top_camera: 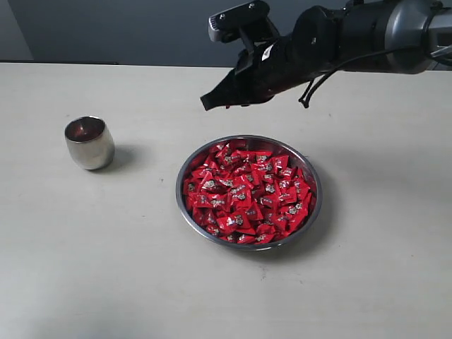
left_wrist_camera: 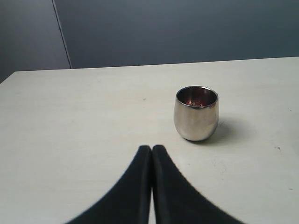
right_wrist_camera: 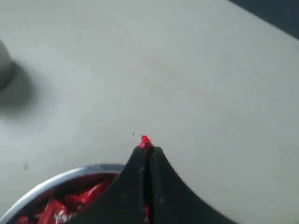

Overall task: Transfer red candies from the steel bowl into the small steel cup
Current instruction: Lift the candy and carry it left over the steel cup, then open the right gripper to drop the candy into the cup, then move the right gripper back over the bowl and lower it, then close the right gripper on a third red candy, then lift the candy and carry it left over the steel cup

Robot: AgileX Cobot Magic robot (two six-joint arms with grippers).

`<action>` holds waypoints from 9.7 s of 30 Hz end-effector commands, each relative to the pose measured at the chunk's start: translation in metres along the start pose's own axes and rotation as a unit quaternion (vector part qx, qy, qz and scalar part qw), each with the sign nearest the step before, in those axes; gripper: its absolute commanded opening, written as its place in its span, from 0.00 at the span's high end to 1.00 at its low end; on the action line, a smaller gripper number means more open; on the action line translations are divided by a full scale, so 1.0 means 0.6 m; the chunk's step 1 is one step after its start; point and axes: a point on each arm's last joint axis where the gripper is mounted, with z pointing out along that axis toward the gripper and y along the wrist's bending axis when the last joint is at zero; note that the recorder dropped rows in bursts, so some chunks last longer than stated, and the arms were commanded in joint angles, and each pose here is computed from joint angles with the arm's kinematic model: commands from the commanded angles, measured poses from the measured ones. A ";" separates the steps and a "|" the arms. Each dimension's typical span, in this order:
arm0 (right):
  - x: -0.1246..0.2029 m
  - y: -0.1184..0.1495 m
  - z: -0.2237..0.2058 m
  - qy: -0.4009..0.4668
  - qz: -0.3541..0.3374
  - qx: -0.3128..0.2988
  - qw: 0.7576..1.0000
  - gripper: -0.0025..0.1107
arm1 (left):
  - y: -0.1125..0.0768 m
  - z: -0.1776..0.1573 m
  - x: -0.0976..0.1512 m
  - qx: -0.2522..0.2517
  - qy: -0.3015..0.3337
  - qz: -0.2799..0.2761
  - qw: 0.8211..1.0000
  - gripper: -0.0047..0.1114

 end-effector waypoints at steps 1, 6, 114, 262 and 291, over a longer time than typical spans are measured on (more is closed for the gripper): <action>-0.014 -0.008 0.009 -0.054 0.015 0.014 0.998 0.99 | 0.000 0.000 0.002 0.000 -0.001 -0.002 1.000 0.96; -0.025 -0.006 0.050 -0.051 0.019 -0.002 0.999 0.99 | 0.000 0.000 0.002 0.000 -0.001 -0.002 1.000 0.96; -0.153 0.177 0.139 -0.092 -0.086 -0.224 0.966 0.98 | 0.000 0.000 0.002 0.000 -0.001 -0.002 1.000 0.96; 0.095 0.076 0.097 0.175 -0.135 -0.181 0.958 0.99 | 0.000 0.000 0.002 0.000 -0.001 -0.002 1.000 0.96; 0.032 0.030 0.040 0.111 -0.062 -0.052 0.990 0.99 | 0.000 0.000 0.002 0.000 -0.001 -0.002 1.000 0.96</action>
